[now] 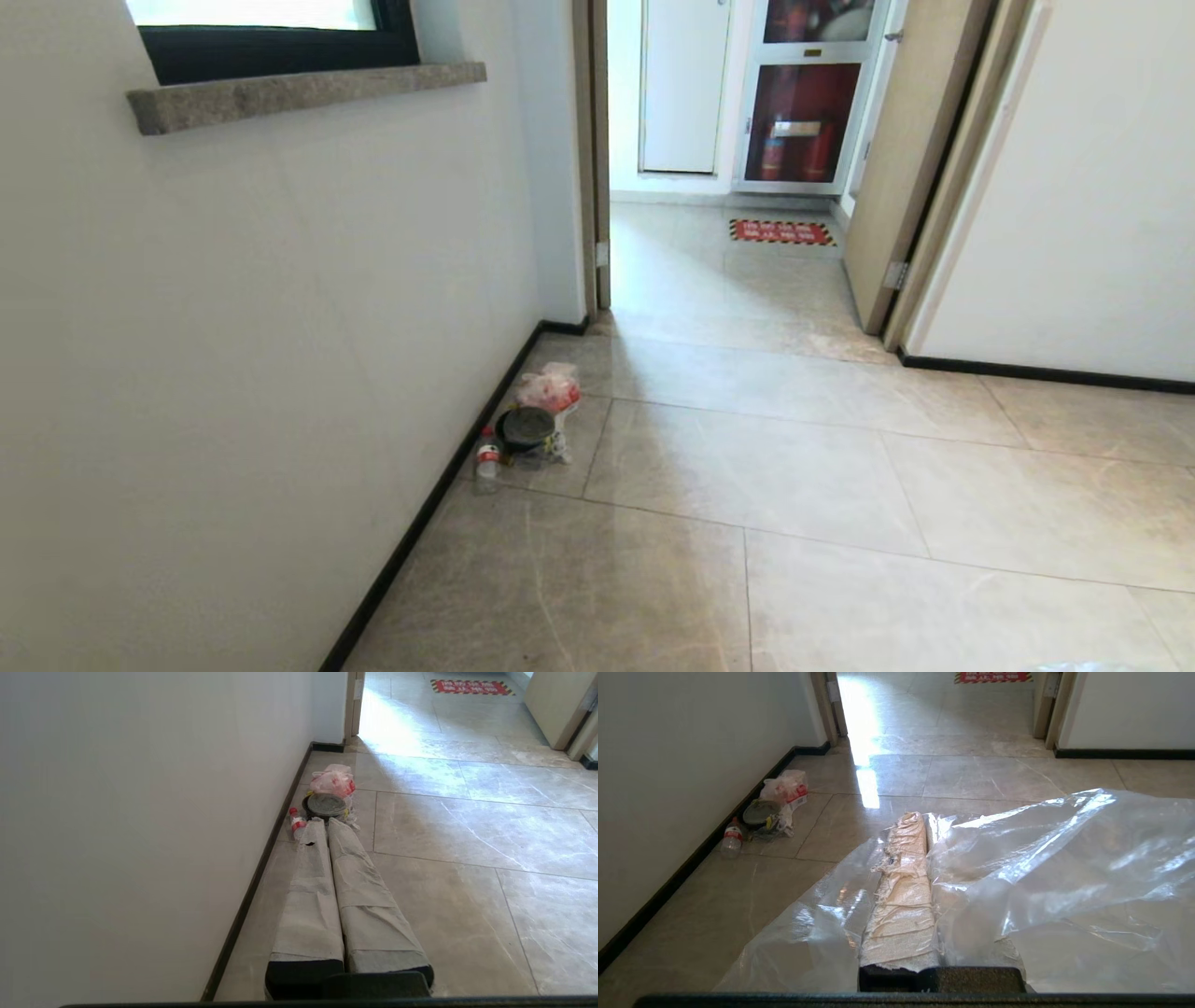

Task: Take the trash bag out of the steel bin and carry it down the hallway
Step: Put the trash bag at the door

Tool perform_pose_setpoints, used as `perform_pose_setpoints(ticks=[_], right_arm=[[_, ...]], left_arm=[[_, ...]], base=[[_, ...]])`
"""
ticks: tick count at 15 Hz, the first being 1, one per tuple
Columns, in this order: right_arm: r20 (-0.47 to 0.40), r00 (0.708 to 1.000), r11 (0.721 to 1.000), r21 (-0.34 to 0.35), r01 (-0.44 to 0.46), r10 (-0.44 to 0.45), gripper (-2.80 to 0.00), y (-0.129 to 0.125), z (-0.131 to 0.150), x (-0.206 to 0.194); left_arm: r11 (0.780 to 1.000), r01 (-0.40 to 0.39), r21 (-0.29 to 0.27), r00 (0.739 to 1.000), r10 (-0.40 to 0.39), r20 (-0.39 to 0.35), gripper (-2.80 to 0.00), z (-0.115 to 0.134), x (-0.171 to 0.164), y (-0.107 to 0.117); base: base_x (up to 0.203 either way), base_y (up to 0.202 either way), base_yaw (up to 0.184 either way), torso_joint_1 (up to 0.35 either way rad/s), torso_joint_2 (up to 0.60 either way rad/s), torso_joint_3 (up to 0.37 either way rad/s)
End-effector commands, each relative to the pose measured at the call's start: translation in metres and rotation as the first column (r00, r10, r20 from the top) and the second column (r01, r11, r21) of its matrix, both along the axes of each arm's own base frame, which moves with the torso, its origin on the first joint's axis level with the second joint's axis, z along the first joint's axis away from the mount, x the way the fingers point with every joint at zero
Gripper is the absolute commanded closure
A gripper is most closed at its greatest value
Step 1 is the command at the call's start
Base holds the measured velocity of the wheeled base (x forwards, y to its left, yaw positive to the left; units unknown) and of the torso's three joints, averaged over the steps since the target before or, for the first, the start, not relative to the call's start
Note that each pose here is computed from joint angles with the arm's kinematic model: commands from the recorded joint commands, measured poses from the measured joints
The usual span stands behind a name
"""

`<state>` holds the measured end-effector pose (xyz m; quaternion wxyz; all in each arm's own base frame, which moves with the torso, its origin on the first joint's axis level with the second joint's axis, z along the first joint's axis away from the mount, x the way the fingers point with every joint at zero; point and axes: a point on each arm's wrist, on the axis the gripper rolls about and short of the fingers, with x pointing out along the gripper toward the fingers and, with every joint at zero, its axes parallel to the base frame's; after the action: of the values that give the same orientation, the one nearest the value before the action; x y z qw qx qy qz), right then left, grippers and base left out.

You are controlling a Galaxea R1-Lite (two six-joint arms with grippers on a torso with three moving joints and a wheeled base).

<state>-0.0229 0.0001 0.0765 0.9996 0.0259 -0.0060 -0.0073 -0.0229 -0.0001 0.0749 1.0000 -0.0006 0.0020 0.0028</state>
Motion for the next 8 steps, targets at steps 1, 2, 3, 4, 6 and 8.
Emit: perform_pose_setpoints(ticks=[1, 2, 3, 4, 6, 8], right_arm=[[-0.001, 1.0, 1.0, 0.0, 0.001, -0.001, 0.0, 0.0, -0.0002, 0.0002], [-0.003, 1.0, 1.0, 0.0, 0.001, -0.001, 0.0, 0.0, -0.0006, 0.0003], [-0.002, 1.0, 1.0, 0.0, 0.001, -0.001, 0.0, 0.0, -0.0004, 0.0002], [-0.001, 1.0, 1.0, 0.0, 0.001, -0.001, 0.0, 0.0, -0.0002, 0.0002], [-0.002, 1.0, 1.0, 0.0, 0.001, -0.001, 0.0, 0.0, -0.0004, 0.0002], [-0.004, 1.0, 1.0, 0.0, 0.001, -0.001, 0.0, 0.0, -0.0008, 0.0003]], left_arm=[[1.0, -0.001, 0.0, 1.0, 0.001, -0.004, 0.0, -0.0005, 0.0002, 0.0], [1.0, -0.001, 0.0, 1.0, 0.001, -0.004, 0.0, -0.0006, 0.0002, 0.0], [1.0, -0.001, 0.0, 1.0, 0.001, -0.004, 0.0, -0.0005, 0.0002, 0.0], [1.0, -0.001, 0.0, 1.0, 0.001, -0.004, 0.0, -0.0005, 0.0002, 0.0], [1.0, -0.001, 0.0, 1.0, 0.001, -0.004, 0.0, -0.0007, 0.0003, 0.0], [1.0, -0.001, 0.0, 1.0, 0.001, -0.005, 0.0, -0.0009, 0.0003, 0.0]], base=[[0.192, 0.0, 0.001, 0.002, 0.0, 0.0], [0.192, 0.0, 0.001, -0.002, 0.0, 0.004], [0.191, 0.0, 0.001, 0.002, 0.0, 0.0], [0.187, 0.0, 0.001, 0.001, 0.0, 0.002], [0.192, 0.0, 0.0, 0.004, 0.0, 0.003], [0.183, 0.0, 0.001, 0.004, 0.0, 0.002]])
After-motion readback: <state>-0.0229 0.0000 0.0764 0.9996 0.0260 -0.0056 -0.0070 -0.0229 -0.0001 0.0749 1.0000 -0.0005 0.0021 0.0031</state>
